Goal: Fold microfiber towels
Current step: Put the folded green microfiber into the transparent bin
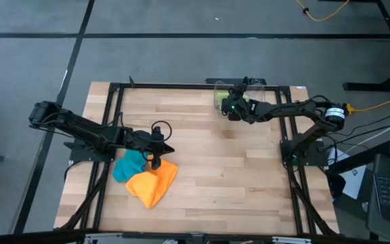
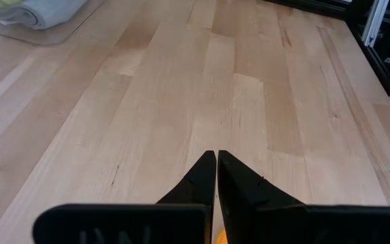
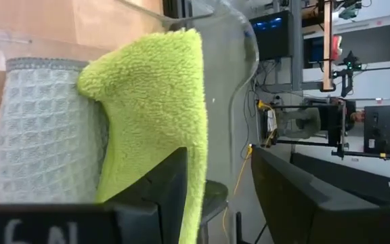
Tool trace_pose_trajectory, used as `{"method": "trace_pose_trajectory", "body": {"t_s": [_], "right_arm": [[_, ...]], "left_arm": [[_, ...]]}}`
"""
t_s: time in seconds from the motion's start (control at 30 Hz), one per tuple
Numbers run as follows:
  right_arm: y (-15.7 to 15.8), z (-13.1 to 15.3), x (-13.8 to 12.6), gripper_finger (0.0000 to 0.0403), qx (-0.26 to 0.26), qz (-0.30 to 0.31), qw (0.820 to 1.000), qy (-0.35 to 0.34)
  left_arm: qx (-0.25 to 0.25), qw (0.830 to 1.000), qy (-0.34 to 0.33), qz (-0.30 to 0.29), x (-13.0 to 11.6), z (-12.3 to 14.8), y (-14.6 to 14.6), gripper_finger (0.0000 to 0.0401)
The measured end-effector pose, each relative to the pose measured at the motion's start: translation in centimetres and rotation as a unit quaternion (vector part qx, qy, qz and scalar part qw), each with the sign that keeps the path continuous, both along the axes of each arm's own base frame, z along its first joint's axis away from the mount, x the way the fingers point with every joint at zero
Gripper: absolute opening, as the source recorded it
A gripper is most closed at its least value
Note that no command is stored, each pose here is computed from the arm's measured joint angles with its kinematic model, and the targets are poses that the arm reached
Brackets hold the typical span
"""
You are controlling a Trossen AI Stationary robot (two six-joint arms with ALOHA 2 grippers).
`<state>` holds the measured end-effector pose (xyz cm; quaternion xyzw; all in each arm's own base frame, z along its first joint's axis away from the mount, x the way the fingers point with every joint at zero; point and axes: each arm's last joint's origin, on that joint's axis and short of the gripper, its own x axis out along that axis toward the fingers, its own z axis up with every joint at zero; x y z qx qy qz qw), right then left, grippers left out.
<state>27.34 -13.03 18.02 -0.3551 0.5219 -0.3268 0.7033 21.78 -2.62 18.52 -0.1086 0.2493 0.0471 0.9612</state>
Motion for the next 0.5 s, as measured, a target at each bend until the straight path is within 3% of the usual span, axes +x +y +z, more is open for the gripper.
{"method": "trace_pose_trajectory", "body": {"t_s": [0.23,0.3,0.37,0.5], "right_arm": [[0.2,2.8,0.3,0.0166,-0.019,-0.027,0.999,0.003],[-0.2,4.0,0.1,0.0166,0.019,-0.021,0.999,-0.024],[-0.7,5.5,-0.4,0.0166,0.091,-0.009,0.994,-0.057],[-3.3,9.3,-1.9,0.0166,0.22,-0.005,0.969,-0.11]], "left_arm": [[0.0,1.0,0.0,0.0,0.0,0.0,0.0,0.0009],[0.0,1.0,0.001,0.0,0.0,0.0,0.0,0.0009],[0.0,1.0,0.0,0.0,0.0,0.0,0.0,0.0009],[0.0,1.0,0.0,0.0,0.0,0.0,0.0,0.0009]]}}
